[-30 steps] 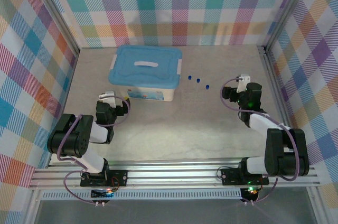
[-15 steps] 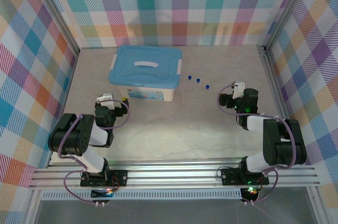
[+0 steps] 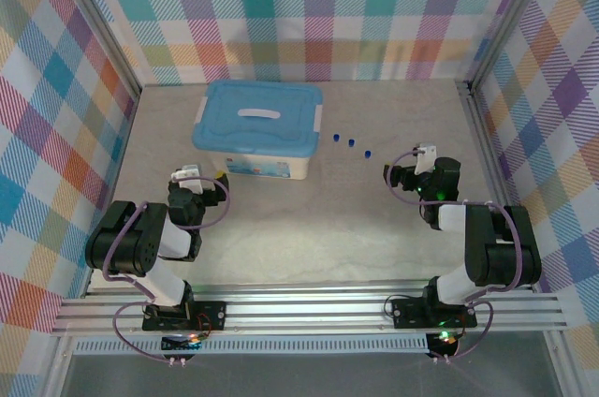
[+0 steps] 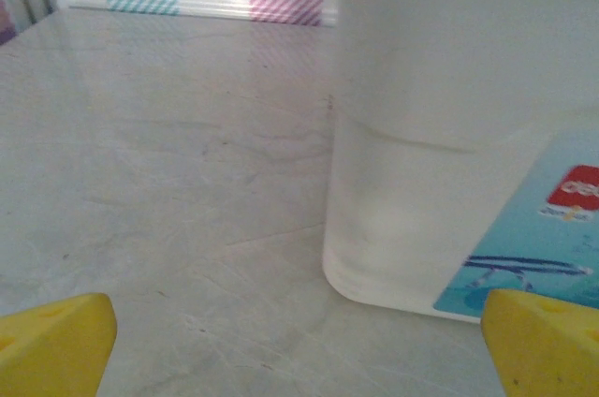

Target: Organize the chemistry lab equipment

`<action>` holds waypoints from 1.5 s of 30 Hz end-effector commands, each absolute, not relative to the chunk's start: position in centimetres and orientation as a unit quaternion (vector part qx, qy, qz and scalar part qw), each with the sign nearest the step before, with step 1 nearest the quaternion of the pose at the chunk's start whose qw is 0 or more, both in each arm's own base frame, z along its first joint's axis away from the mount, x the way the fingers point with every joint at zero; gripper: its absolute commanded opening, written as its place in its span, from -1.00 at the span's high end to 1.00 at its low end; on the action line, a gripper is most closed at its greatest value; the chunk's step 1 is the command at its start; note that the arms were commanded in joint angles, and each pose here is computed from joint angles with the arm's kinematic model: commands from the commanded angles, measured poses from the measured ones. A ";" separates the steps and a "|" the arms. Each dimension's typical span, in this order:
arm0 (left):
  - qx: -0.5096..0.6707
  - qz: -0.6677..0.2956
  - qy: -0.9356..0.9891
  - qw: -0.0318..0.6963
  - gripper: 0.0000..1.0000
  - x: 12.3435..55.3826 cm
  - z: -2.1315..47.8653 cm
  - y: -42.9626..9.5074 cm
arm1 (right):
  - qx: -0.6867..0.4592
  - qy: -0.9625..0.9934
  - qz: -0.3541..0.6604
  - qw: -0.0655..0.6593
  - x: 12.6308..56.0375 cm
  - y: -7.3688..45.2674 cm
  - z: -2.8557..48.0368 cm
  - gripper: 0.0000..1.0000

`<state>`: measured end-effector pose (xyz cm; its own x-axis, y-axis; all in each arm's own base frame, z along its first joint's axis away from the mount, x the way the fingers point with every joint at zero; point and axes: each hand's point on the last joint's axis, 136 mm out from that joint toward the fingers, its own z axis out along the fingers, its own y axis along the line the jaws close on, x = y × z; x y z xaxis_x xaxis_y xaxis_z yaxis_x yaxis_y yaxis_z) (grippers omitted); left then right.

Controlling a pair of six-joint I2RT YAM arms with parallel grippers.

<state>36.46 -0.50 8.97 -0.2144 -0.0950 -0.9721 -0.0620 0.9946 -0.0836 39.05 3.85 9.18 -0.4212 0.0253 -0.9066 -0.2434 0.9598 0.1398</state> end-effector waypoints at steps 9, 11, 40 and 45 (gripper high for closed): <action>-0.066 -0.010 0.764 0.642 -0.99 36.4 9.8 0.2 | -0.072 0.822 0.132 0.549 39.3 4.1 10.0 -0.98; -0.009 -0.042 0.767 0.640 -1.00 36.5 9.9 -1.9 | -0.073 0.822 0.132 0.549 39.3 4.1 10.0 -0.98; 0.071 -0.078 0.764 0.637 -0.99 36.0 9.8 -4.8 | -0.038 0.826 0.097 0.554 39.6 2.9 9.2 -0.98; 0.072 -0.078 0.764 0.637 -0.99 35.9 9.8 -4.8 | -0.036 0.827 0.095 0.553 39.6 2.8 9.1 -0.98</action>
